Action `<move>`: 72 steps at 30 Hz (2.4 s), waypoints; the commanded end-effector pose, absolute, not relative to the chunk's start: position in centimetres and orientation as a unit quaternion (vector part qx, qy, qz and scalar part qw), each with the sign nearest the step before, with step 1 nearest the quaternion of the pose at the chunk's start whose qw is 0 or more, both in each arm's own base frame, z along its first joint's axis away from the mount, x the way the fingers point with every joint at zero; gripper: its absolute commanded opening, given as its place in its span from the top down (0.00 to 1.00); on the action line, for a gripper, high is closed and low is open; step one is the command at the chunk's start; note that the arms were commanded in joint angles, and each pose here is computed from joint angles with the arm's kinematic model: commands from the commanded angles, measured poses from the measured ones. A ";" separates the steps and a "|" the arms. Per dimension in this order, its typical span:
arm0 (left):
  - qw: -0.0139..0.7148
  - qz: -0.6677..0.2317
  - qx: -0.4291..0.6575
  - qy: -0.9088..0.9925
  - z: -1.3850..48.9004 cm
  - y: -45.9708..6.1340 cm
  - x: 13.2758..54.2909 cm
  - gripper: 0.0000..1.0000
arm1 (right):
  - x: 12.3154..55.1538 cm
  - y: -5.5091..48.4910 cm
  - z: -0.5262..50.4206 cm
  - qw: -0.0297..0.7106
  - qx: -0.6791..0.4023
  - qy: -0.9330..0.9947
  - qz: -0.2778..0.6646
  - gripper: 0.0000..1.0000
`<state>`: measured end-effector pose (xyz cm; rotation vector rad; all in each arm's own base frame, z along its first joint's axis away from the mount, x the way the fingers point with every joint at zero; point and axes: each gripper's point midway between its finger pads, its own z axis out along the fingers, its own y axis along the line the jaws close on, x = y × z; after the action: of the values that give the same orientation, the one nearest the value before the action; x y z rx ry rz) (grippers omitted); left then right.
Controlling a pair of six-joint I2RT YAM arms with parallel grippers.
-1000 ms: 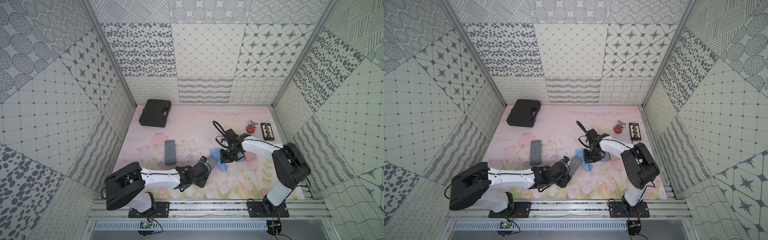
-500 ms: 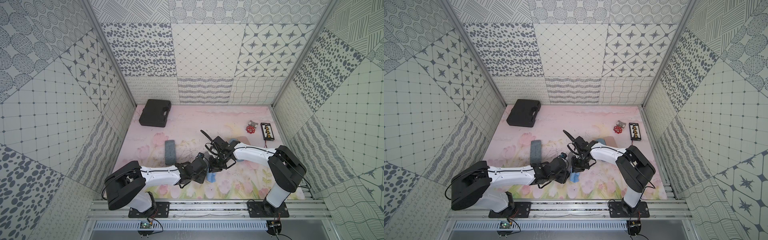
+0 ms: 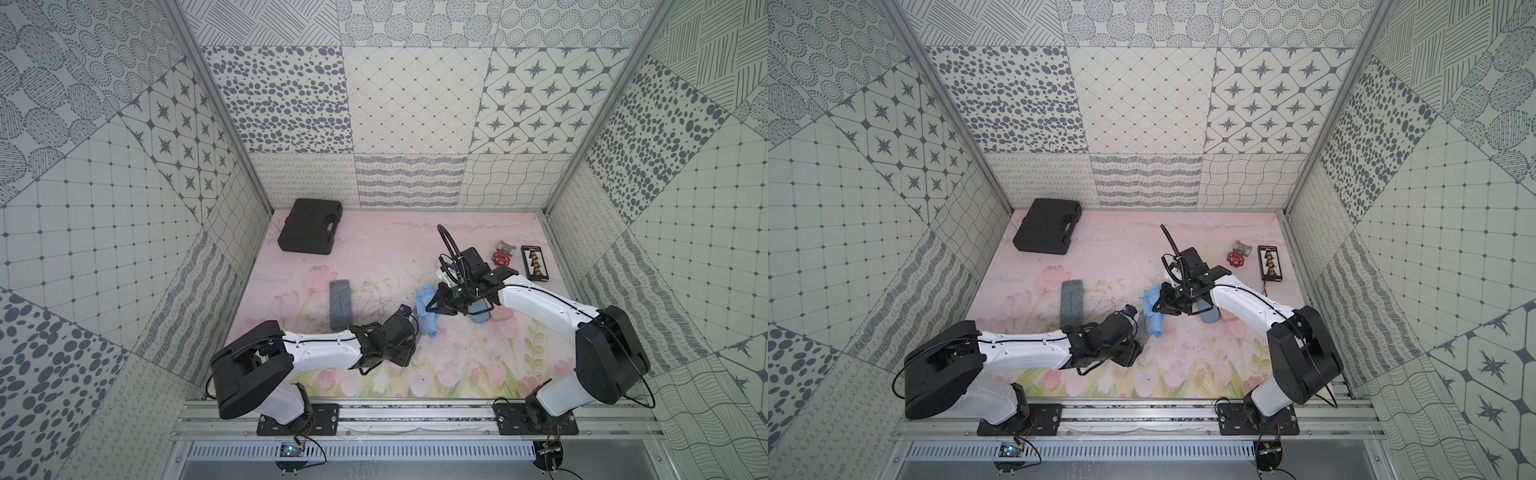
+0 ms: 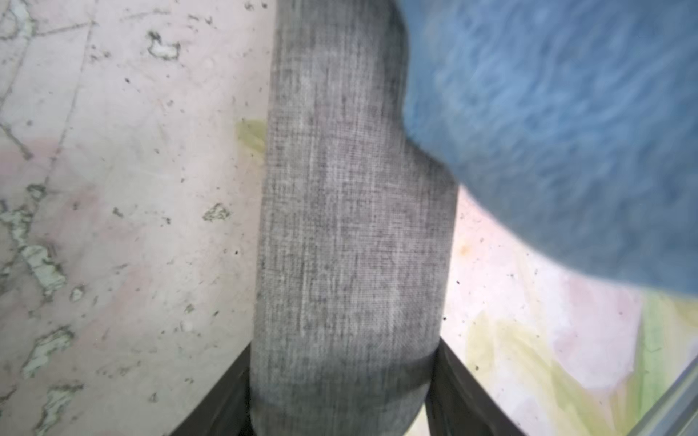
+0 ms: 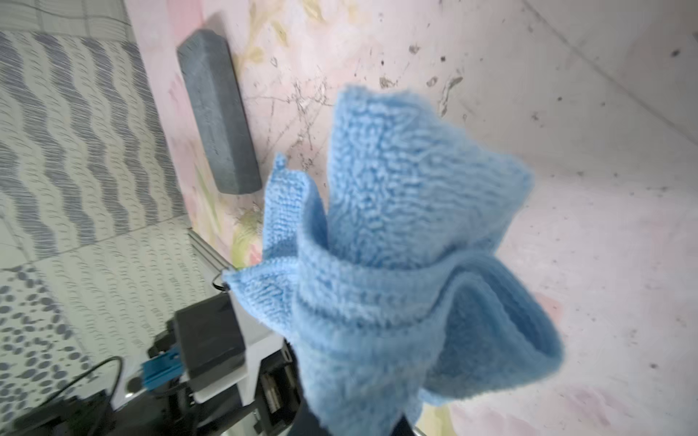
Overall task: Wipe the eyeglass case
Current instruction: Wipe the dirt from the eyeglass case.
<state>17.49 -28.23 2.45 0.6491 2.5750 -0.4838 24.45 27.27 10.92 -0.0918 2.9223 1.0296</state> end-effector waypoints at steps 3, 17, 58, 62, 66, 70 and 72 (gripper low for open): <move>0.164 -0.183 0.261 0.933 2.0 -27.9 15.4 0.93 | 23.1 28.7 7.6 -0.001 -0.070 0.953 0.296 1.00; 0.149 -0.192 0.257 0.935 2.5 -27.8 15.2 0.93 | 26.3 24.3 9.1 0.057 -0.109 0.980 0.159 1.00; -0.010 -0.478 0.023 0.878 1.9 -29.3 16.6 0.99 | 22.0 28.2 3.9 -0.057 -0.083 0.929 0.356 1.00; -0.003 -0.465 0.007 0.885 1.2 -29.0 17.4 1.00 | 19.1 30.4 4.8 -0.071 -0.095 0.913 0.391 1.00; -0.005 -0.466 0.003 0.885 0.9 -29.1 17.5 1.00 | 17.7 32.3 7.4 -0.069 -0.108 0.894 0.430 1.00; -0.008 -0.453 0.010 0.892 0.6 -28.7 17.2 1.00 | 19.6 32.4 11.9 -0.027 -0.088 0.869 0.486 1.00; -0.010 -0.446 0.016 0.895 0.6 -28.4 16.9 1.00 | 21.2 31.9 13.9 -0.001 -0.079 0.860 0.503 1.00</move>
<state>17.21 -30.66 4.19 0.2096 2.6474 -1.6433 19.42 27.86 4.53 -0.0607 3.0421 1.1439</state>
